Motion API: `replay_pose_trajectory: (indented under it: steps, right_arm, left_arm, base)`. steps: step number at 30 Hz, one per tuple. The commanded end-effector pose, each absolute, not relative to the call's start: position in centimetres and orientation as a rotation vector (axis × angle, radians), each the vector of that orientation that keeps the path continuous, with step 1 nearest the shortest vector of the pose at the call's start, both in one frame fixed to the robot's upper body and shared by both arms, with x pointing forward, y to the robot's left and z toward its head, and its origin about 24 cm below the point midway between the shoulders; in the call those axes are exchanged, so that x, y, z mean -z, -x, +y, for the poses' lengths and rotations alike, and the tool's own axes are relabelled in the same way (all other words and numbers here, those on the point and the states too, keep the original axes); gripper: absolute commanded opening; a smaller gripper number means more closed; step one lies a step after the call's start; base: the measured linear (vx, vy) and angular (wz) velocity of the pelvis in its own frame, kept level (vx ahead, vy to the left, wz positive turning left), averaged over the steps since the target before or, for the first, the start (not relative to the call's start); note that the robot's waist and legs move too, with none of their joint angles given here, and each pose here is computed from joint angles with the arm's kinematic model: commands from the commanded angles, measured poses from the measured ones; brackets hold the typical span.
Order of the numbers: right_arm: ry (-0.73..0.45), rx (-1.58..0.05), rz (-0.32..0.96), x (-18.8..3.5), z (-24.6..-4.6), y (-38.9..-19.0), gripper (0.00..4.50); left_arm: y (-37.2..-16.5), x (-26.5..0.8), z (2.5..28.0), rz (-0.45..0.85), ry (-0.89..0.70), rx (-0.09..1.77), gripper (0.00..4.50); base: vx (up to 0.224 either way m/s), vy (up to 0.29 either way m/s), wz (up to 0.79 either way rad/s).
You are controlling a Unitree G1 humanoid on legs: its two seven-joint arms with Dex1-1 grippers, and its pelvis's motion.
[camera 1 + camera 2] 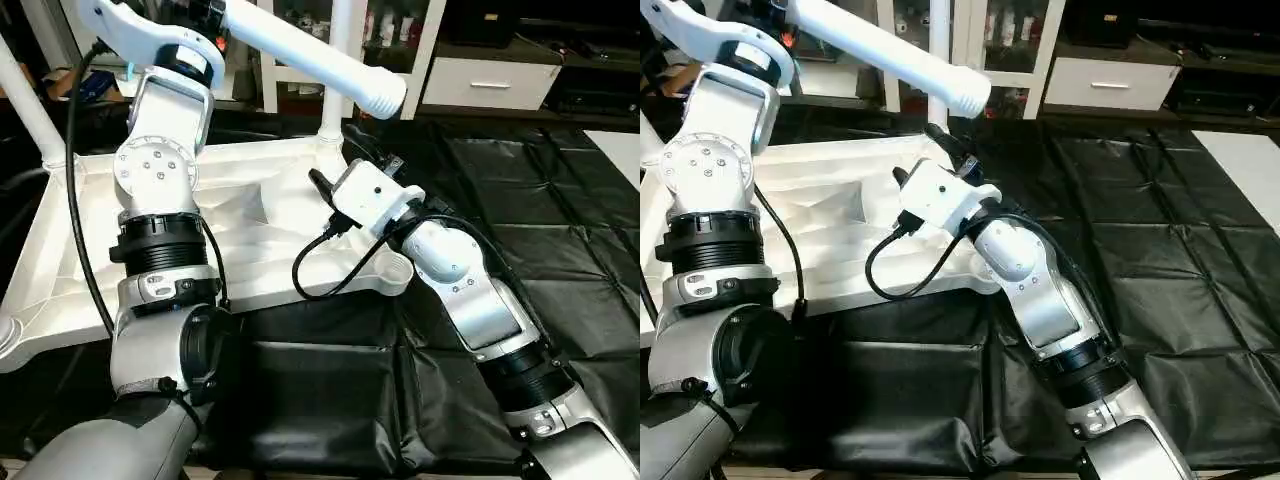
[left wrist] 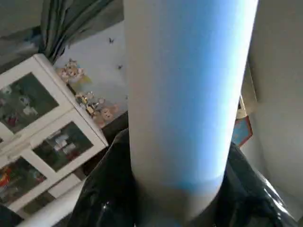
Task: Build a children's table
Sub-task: Insert table leg to table base
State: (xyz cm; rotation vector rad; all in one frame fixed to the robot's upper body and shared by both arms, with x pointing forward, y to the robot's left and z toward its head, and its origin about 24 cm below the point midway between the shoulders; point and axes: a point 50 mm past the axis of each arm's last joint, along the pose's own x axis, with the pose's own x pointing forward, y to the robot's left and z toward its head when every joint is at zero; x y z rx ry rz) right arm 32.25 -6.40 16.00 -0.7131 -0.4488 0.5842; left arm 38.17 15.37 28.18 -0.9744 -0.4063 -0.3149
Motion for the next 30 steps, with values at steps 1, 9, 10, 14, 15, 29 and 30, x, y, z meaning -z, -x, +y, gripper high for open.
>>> replay_pose_trajectory:
  steps: [1, 9, 10, 14, 15, 29, 30]
  right_arm:
    - [0.719, -0.581, -0.464, -16.3, -6.7, -32.4, 3.22]
    - [0.732, -0.653, -0.385, -14.4, -7.7, -31.7, 3.22]
    - [0.736, -0.651, -0.367, -14.0, -7.9, -31.7, 3.22]
    - [0.717, -0.628, -0.282, -12.3, -9.7, -31.1, 3.22]
    - [0.716, -0.626, -0.276, -12.2, -9.9, -31.1, 3.22]
    - [0.699, -0.616, -0.284, -12.5, -11.4, -30.1, 3.22]
    - [0.694, -0.617, -0.294, -12.6, -11.3, -30.0, 3.22]
  left_arm:
    - [-37.5, -29.0, 14.9, -0.453, 0.884, 0.377, 1.70]
    - [-34.1, -32.7, 12.3, -0.642, 0.813, 0.789, 1.70]
    - [-34.0, -32.8, 12.2, -0.644, 0.812, 0.800, 1.70]
    - [-33.4, -32.8, 11.6, -0.635, 0.800, 0.838, 1.70]
    - [-33.3, -32.8, 11.5, -0.634, 0.798, 0.841, 1.70]
    - [-32.4, -31.8, 11.1, -0.602, 0.753, 0.867, 1.70]
    - [-32.4, -31.7, 11.1, -0.602, 0.749, 0.865, 1.70]
  base:
    - [0.000, 0.000, 0.00]
    - [0.000, 0.000, 0.00]
    - [0.000, 0.000, 0.00]
    - [0.000, 0.000, 0.00]
    - [0.000, 0.000, 0.00]
    - [0.000, 0.000, 0.00]
    - [0.000, 0.000, 0.00]
